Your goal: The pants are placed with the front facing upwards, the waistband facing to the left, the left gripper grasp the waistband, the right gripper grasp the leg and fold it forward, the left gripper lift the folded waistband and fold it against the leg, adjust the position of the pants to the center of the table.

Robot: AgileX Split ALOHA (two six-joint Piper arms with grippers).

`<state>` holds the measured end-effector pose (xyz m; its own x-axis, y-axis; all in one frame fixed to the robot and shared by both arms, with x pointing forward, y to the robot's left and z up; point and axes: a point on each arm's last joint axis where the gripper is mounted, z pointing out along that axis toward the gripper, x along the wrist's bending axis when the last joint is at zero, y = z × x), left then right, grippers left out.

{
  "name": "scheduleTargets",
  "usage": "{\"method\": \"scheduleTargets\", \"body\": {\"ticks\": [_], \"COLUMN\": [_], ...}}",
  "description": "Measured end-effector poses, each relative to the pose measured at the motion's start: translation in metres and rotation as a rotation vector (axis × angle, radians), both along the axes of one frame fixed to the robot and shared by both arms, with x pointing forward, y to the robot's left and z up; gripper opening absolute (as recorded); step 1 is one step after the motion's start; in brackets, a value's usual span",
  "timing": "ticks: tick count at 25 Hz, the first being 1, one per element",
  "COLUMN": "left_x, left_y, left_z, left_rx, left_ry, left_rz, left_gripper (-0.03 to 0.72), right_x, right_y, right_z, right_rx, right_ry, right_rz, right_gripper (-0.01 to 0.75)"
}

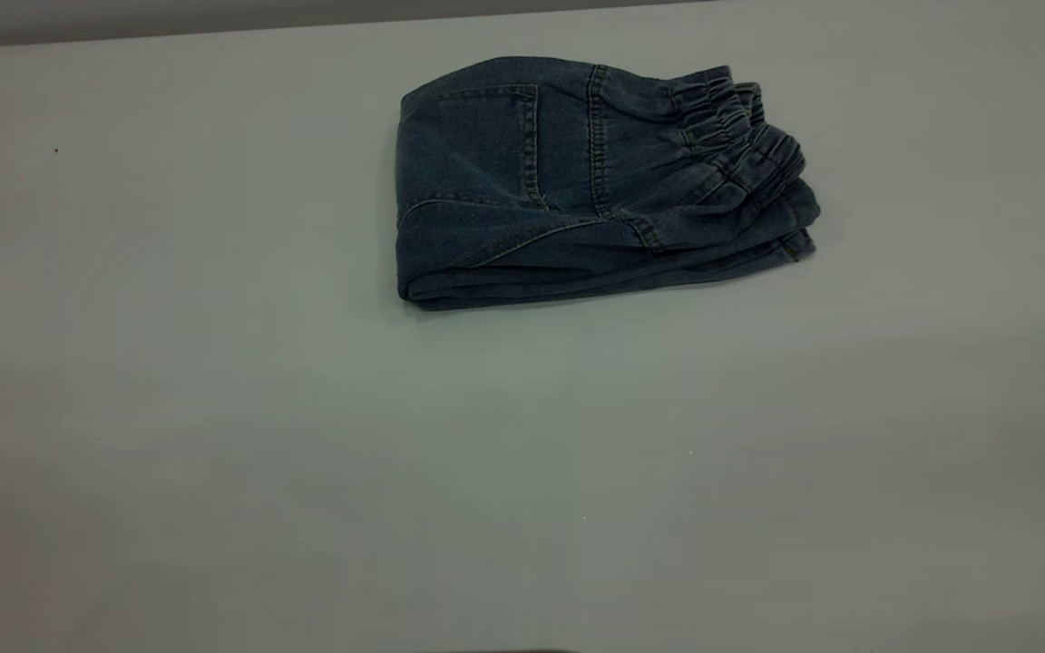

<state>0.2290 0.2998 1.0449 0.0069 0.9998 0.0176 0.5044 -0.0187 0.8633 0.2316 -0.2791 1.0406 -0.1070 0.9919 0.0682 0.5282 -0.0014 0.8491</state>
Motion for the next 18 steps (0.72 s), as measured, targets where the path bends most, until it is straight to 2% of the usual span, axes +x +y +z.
{"method": "scheduleTargets", "body": {"ticks": [8, 18], "left_x": [0.0, 0.0], "left_y": [0.0, 0.0], "left_z": [0.0, 0.0], "left_rx": [0.0, 0.0], "left_ry": [0.0, 0.0], "left_rz": [0.0, 0.0], "left_gripper": [0.515, 0.515], "right_x": [0.0, 0.0], "right_y": [-0.014, -0.015], "right_z": [-0.001, -0.001], "right_rx": [-0.031, -0.032], "right_ry": [0.014, 0.014], "right_rz": [-0.161, -0.178], "right_gripper": [0.496, 0.496]}}
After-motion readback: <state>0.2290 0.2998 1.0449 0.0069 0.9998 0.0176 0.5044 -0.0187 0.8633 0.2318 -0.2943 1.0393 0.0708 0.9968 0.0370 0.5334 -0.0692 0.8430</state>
